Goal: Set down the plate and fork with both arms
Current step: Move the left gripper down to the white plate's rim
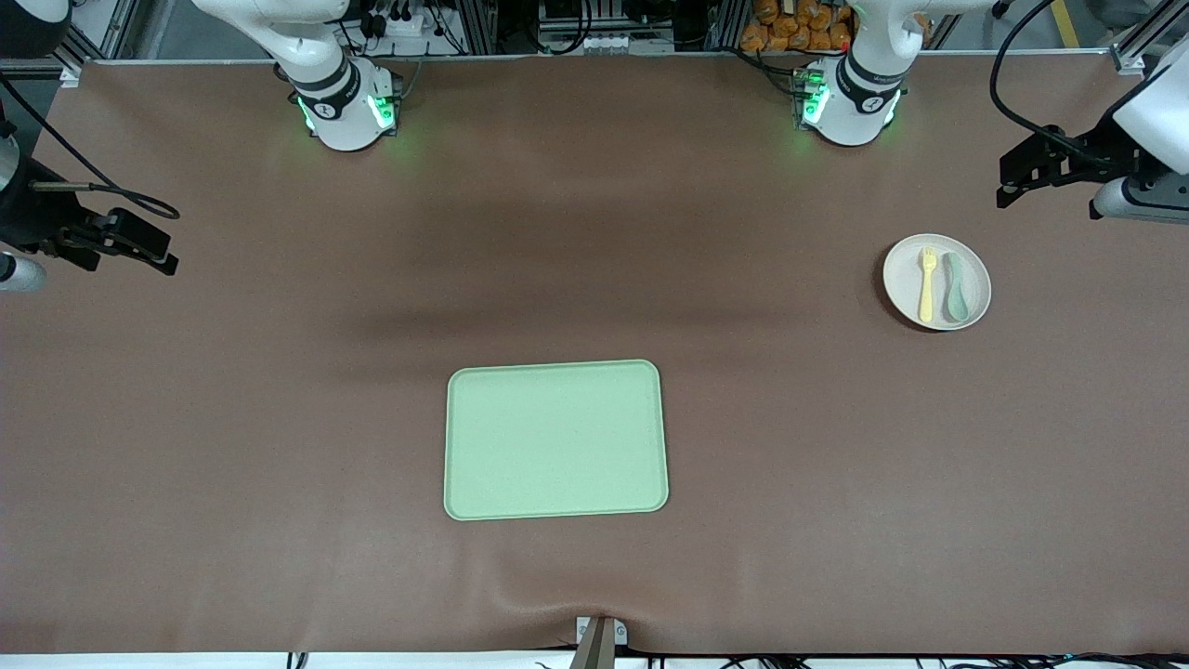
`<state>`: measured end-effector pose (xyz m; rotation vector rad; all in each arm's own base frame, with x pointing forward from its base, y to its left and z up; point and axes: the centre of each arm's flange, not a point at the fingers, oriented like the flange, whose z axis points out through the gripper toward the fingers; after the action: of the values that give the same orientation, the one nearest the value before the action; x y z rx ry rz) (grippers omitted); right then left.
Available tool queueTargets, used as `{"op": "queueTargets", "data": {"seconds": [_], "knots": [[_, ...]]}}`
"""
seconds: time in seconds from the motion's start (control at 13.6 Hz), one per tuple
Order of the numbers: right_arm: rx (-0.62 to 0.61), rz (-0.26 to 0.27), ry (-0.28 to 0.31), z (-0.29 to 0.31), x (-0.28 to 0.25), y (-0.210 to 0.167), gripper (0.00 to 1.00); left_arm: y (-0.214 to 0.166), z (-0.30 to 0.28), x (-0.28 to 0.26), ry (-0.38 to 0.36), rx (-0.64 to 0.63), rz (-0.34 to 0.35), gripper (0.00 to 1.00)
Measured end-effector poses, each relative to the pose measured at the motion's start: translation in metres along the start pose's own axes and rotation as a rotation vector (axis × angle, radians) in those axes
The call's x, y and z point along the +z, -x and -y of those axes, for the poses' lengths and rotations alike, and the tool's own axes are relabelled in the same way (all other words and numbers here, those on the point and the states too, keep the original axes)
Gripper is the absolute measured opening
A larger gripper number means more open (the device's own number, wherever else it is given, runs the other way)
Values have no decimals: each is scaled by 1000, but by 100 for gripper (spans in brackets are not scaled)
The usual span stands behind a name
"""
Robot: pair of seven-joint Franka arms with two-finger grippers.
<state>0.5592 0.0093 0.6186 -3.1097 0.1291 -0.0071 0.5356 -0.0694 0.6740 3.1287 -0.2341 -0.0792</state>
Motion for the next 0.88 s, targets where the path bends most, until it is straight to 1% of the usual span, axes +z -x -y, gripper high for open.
{"op": "queueTargets", "data": {"seconds": [0.37, 0.51, 0.66, 0.88], "knots": [[0, 0, 0, 0, 0, 0, 100, -1, -1, 4, 0, 2, 9, 100], [0, 0, 0, 0, 0, 0, 100, -5, -1, 12, 1, 1, 30, 100], [0, 0, 0, 0, 0, 0, 100, -9, 2, 34, 3, -19, 98, 100], [0, 0, 0, 0, 0, 0, 100, -13, 16, 90, -12, -86, 240, 100]]}}
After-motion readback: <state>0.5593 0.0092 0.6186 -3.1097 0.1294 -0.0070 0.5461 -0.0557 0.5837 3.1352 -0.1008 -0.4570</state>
